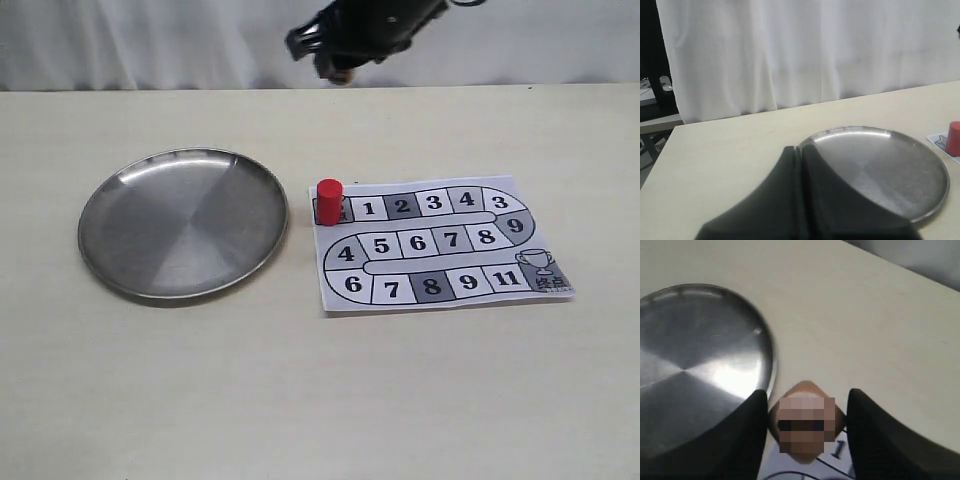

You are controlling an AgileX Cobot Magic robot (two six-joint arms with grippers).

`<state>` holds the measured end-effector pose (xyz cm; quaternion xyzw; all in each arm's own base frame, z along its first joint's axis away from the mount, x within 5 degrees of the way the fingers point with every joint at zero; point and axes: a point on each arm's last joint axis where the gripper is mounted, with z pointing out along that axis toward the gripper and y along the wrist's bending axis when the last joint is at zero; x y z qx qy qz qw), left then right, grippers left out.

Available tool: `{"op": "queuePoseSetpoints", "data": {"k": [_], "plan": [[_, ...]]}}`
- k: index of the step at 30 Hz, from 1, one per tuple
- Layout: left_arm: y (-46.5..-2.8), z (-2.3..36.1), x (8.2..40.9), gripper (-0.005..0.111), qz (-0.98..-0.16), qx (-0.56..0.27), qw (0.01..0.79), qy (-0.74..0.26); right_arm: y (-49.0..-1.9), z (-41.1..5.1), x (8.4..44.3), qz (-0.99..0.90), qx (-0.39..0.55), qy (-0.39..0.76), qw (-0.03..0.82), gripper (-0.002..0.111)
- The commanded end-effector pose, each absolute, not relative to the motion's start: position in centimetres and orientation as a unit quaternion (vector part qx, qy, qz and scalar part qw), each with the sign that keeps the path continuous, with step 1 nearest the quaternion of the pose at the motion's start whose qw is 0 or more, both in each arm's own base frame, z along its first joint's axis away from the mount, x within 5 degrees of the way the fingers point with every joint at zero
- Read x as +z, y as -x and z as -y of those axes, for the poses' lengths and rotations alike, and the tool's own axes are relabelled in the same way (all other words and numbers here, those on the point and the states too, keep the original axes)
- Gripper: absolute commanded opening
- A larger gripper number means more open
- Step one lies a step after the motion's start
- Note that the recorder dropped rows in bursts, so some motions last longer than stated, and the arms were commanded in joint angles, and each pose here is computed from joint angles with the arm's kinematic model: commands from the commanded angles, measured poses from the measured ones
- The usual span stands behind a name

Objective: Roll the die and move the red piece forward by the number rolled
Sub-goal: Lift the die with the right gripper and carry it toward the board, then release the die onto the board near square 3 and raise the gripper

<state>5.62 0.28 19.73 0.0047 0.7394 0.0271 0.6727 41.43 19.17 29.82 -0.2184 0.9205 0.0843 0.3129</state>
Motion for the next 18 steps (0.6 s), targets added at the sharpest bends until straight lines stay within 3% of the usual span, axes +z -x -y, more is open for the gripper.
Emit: {"op": "queuePoseSetpoints", "data": {"k": [1, 6, 10, 13, 18], "plan": [[-5.6, -0.2, 19.8, 0.0, -0.736, 0.024, 0.676, -0.008, -42.1, -14.8, 26.2, -0.95, 0.06, 0.169, 0.256, 0.004], [-5.6, -0.2, 19.8, 0.0, -0.736, 0.024, 0.676, -0.008, -42.2, -12.9, 20.4, -0.964, 0.046, 0.151, 0.214, 0.004], [-5.6, -0.2, 19.8, 0.0, -0.736, 0.024, 0.676, -0.008, -42.3, -12.8, 18.1, -0.967, 0.03, 0.154, 0.203, 0.006], [-5.6, -0.2, 19.8, 0.0, -0.736, 0.024, 0.676, -0.008, -42.4, -12.8, 17.8, -0.968, 0.031, 0.146, 0.201, 0.017], [-5.6, -0.2, 19.8, 0.0, -0.736, 0.024, 0.676, -0.008, -42.4, -12.7, 17.7, -0.967, 0.022, 0.153, 0.202, 0.049]]}}
